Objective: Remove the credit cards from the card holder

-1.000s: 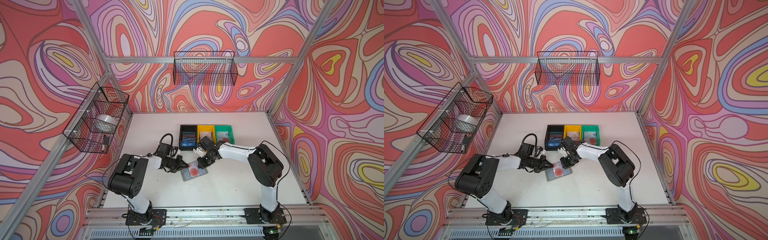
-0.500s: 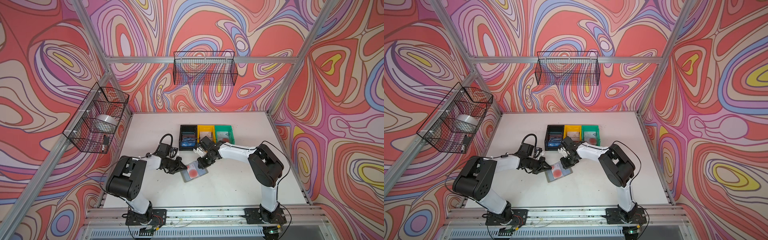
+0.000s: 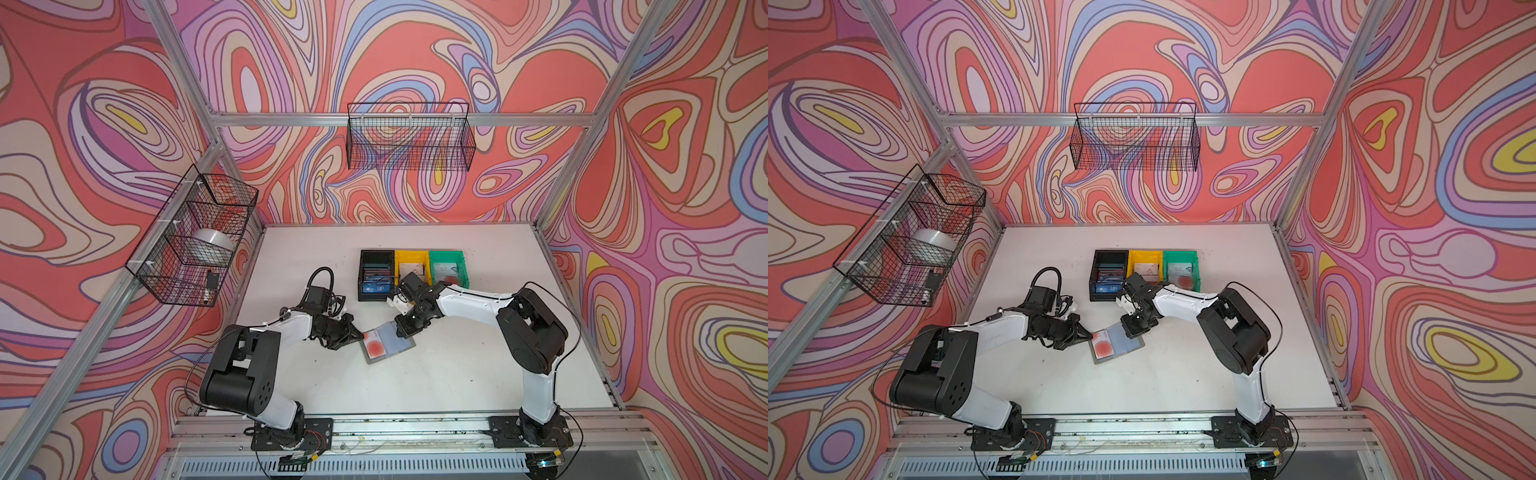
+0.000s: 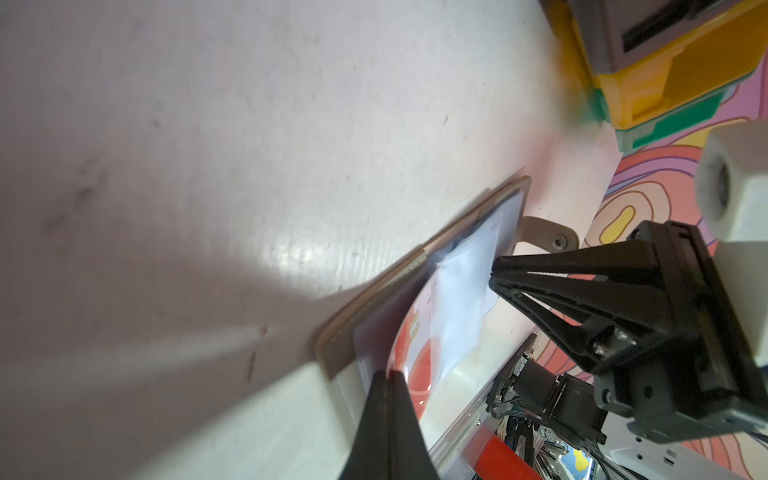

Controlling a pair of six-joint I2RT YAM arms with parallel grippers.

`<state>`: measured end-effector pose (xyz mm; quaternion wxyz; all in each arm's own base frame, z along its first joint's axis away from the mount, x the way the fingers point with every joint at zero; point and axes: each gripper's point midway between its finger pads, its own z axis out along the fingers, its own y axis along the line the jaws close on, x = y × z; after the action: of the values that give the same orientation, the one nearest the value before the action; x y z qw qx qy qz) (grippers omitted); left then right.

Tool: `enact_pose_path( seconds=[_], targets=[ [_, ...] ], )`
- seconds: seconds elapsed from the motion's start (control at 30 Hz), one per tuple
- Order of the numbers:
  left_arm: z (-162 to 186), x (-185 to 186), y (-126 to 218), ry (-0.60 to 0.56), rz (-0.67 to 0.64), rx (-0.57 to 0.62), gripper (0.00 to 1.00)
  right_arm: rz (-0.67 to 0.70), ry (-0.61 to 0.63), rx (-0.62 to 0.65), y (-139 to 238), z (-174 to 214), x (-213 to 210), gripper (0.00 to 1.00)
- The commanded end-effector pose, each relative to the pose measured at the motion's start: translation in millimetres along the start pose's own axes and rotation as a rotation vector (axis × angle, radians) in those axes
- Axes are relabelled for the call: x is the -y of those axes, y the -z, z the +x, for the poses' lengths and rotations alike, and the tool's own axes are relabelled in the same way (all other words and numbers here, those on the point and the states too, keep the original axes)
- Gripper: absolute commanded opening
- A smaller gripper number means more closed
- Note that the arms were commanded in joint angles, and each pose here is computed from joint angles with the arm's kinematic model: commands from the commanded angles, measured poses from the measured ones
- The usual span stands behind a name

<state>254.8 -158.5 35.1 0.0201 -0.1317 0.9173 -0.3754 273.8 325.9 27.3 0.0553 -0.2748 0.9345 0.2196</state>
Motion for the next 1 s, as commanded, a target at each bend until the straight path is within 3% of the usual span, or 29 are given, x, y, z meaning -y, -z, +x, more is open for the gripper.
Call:
enact_pose_path(
  seconds=[0.0, 0.33, 0.47, 0.6, 0.7, 0.97],
  targets=[
    [5, -14, 13, 0.021, -0.095, 0.012, 0.0, -0.01, 0.013, 0.011, 11, -2, -8, 0.13],
    [-9, 21, 69, -0.063, -0.097, 0.151, 0.0, -0.036, 0.08, 0.029, 39, -14, -19, 0.15],
    [-18, 56, 76, -0.132, 0.061, 0.197, 0.0, -0.115, 0.085, 0.098, 69, -29, -27, 0.19],
    [-25, 92, 76, -0.181, 0.26, 0.202, 0.0, -0.328, 0.101, 0.181, 104, -44, -46, 0.25],
    [-24, 109, 81, -0.224, 0.326, 0.193, 0.0, -0.405, 0.111, 0.212, 117, -47, -48, 0.27],
    [-23, 138, 85, -0.272, 0.474, 0.179, 0.0, -0.57, 0.124, 0.174, 112, -52, -59, 0.34]
  ],
)
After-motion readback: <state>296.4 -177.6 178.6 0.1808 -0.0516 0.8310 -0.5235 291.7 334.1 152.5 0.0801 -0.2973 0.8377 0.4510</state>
